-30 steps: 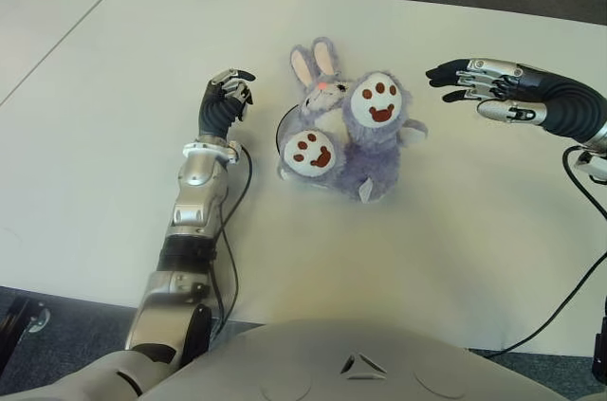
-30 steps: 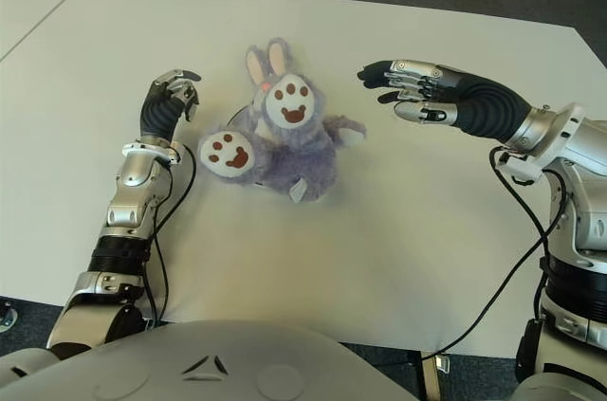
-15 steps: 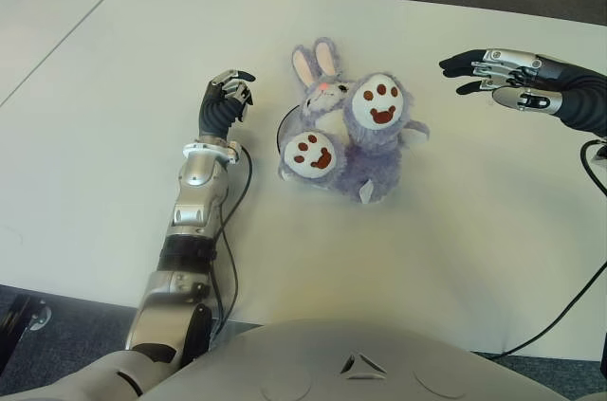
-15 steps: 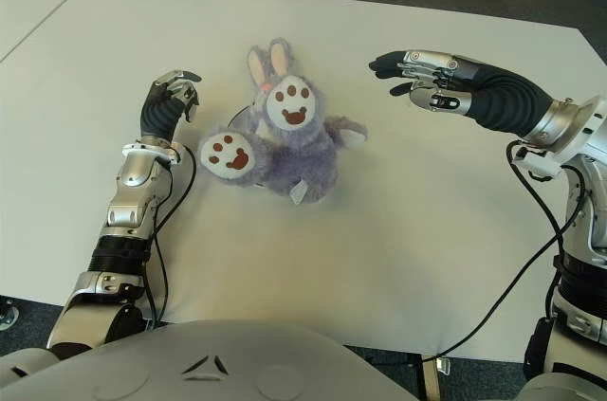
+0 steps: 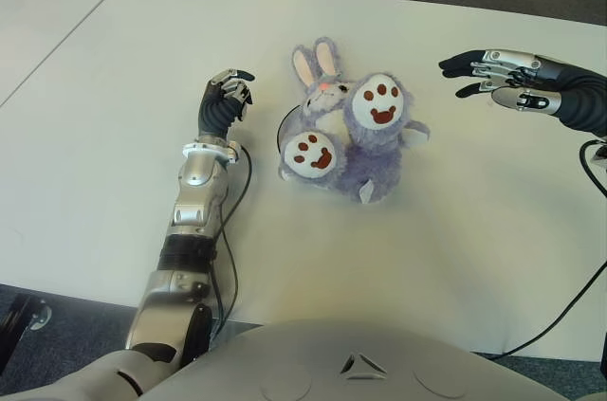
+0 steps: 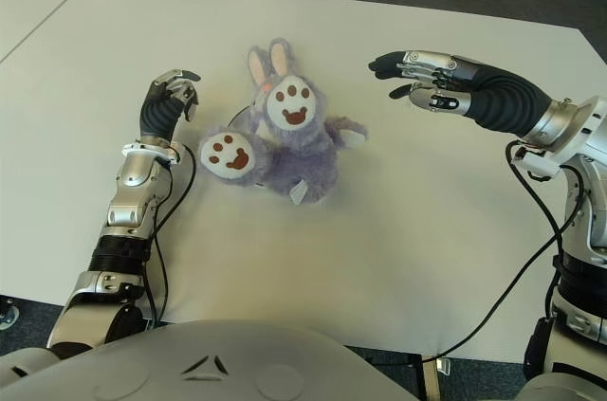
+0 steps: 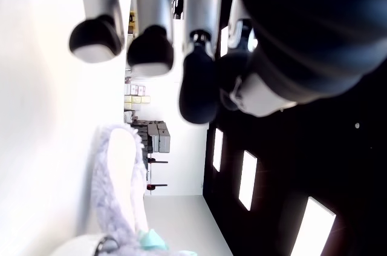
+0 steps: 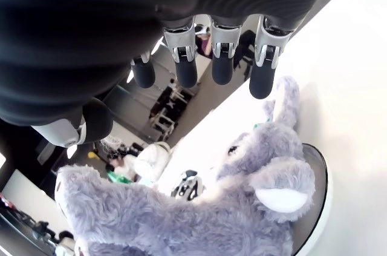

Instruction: Put the doll into the plate.

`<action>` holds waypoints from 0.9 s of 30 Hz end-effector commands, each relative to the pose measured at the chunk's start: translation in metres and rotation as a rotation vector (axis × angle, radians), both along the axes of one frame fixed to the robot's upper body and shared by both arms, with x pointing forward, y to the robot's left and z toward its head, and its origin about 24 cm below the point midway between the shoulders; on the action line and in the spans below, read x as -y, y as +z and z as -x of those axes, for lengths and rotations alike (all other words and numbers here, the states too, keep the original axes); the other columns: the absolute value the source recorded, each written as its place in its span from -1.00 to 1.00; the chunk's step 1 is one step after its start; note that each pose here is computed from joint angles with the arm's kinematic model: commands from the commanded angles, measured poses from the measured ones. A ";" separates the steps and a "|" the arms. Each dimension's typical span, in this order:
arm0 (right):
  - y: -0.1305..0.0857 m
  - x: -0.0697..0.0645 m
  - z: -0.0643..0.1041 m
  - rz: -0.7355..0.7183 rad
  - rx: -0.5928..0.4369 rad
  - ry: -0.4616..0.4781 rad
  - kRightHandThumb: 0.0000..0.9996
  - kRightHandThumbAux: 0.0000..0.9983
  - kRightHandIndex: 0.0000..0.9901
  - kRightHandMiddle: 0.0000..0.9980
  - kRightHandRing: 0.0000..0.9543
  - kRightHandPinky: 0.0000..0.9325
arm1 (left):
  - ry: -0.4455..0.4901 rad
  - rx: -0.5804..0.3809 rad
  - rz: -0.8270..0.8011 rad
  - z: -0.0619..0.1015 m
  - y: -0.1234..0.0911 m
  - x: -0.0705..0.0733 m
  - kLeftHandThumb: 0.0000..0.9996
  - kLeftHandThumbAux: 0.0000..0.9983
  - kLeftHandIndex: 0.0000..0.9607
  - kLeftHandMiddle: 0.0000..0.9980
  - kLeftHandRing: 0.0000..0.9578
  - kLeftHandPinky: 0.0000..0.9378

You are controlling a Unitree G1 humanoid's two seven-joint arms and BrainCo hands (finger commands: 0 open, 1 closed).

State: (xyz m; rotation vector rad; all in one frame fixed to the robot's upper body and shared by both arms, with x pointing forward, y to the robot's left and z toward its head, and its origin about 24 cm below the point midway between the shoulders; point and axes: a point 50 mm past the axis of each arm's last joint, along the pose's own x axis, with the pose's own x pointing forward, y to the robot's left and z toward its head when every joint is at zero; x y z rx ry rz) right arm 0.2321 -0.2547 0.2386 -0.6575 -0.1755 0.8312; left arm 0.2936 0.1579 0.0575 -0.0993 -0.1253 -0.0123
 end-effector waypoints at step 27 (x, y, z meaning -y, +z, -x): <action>-0.091 0.007 -0.082 -0.493 -0.051 -0.827 0.42 0.44 -0.16 -0.18 -0.08 -0.01 | -0.004 -0.107 0.050 0.013 -0.026 0.006 0.43 0.41 -0.08 0.69 0.78 0.83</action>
